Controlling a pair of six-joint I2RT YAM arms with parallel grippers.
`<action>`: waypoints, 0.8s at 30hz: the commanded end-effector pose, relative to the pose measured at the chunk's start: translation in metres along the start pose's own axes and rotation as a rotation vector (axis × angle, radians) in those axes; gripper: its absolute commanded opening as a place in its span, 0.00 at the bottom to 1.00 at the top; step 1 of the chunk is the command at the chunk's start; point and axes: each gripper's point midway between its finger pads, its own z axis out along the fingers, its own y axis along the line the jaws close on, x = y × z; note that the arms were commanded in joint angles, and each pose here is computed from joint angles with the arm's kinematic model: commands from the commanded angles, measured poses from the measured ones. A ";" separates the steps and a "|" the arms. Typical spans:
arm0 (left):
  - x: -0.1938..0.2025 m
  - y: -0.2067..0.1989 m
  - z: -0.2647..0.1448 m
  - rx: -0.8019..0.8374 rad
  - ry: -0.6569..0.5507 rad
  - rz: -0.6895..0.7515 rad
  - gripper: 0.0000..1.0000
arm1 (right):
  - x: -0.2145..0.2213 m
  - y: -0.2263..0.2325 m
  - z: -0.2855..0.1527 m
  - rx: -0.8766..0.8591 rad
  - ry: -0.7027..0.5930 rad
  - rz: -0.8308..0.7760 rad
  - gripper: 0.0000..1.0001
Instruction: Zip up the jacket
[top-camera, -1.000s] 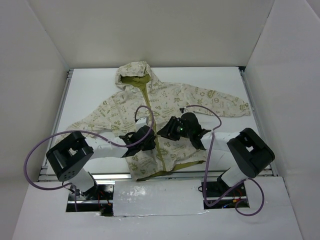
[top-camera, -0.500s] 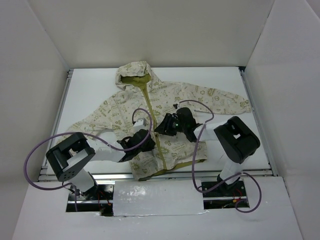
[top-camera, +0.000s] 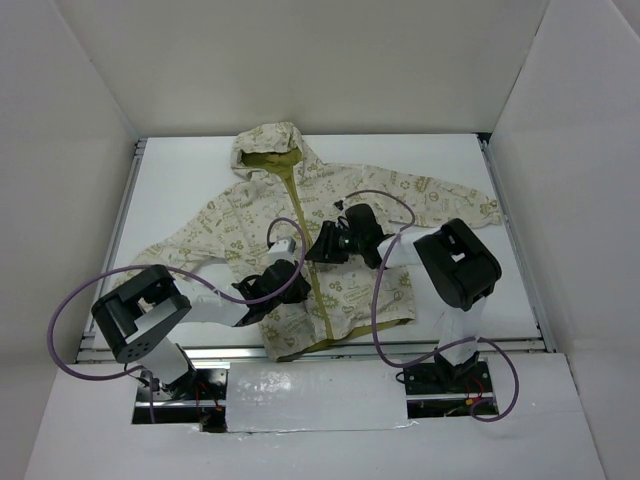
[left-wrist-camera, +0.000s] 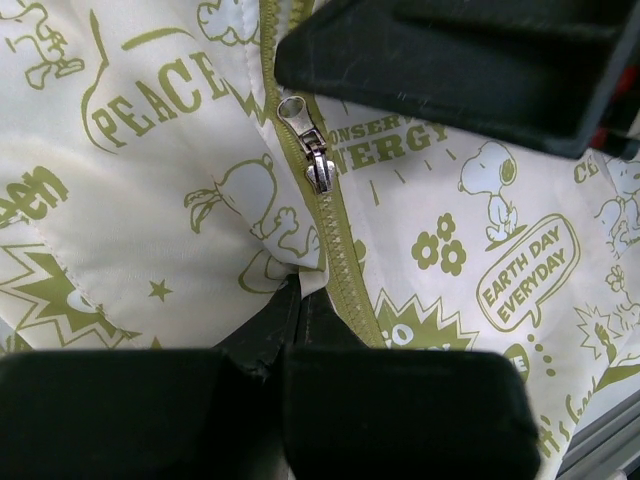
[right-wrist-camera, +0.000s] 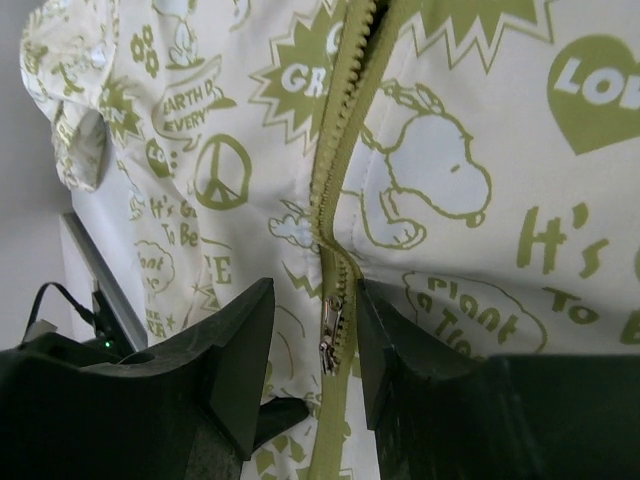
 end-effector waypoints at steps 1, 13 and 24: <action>0.046 0.045 -0.005 -0.115 0.156 0.091 0.00 | 0.005 -0.001 0.003 -0.016 0.043 -0.030 0.46; 0.047 0.045 -0.005 -0.108 0.157 0.093 0.00 | 0.024 -0.013 0.004 -0.006 0.098 -0.005 0.33; 0.048 0.041 -0.004 -0.085 0.162 0.097 0.00 | 0.025 -0.005 -0.002 -0.056 0.073 -0.033 0.28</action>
